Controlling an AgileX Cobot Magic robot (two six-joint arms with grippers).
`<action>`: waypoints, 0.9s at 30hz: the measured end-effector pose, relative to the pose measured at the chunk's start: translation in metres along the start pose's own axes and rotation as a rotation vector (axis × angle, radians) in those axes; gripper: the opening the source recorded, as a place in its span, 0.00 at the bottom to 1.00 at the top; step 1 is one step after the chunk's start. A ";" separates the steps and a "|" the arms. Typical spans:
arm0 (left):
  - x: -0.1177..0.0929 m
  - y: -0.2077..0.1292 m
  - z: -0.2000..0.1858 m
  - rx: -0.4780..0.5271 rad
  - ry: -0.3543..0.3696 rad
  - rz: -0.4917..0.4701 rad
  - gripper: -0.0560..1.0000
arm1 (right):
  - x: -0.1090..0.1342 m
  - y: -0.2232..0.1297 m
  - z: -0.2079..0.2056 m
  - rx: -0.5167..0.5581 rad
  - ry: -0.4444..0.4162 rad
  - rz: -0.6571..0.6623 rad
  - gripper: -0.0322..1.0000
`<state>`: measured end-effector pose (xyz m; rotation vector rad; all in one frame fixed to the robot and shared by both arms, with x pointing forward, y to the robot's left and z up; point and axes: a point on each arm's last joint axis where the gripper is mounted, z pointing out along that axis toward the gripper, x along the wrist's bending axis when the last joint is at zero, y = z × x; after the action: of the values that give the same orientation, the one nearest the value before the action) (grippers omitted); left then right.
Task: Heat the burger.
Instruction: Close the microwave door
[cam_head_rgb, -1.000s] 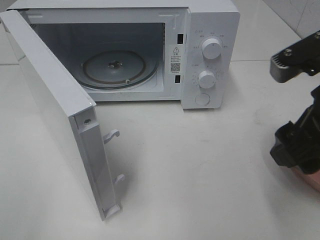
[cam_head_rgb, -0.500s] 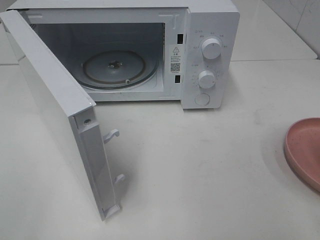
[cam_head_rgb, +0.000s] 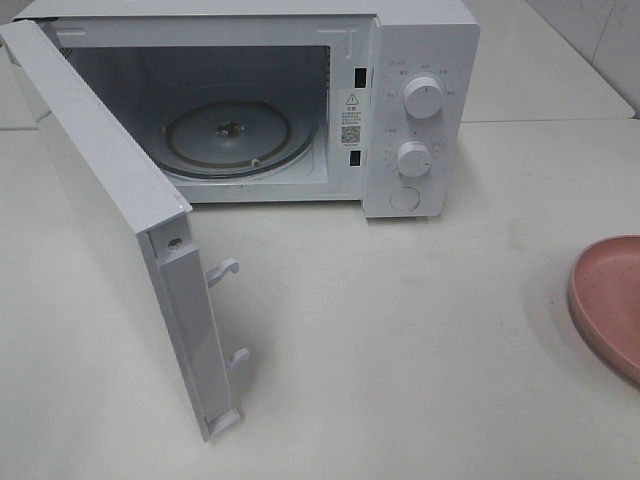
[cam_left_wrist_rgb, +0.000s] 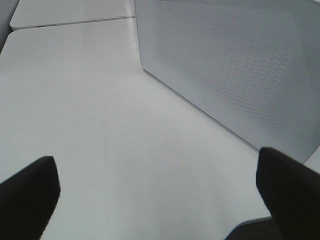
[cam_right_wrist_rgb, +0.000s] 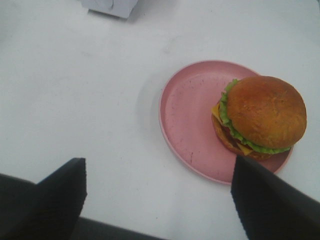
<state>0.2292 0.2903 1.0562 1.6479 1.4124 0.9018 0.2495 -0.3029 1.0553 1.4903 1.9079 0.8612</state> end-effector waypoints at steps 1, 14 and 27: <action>0.000 0.000 0.000 0.000 0.000 0.000 0.99 | 0.000 0.000 0.000 0.000 0.000 0.000 0.77; 0.000 0.000 0.000 0.000 0.000 0.000 0.99 | 0.003 -0.015 -0.011 -0.174 -0.093 0.094 0.77; 0.000 0.000 0.000 0.000 0.000 0.000 0.99 | 0.003 -0.015 -0.011 -0.176 -0.095 0.095 0.76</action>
<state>0.2292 0.2903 1.0562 1.6479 1.4124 0.9018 0.2312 -0.3045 1.0504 1.4966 1.6601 0.9572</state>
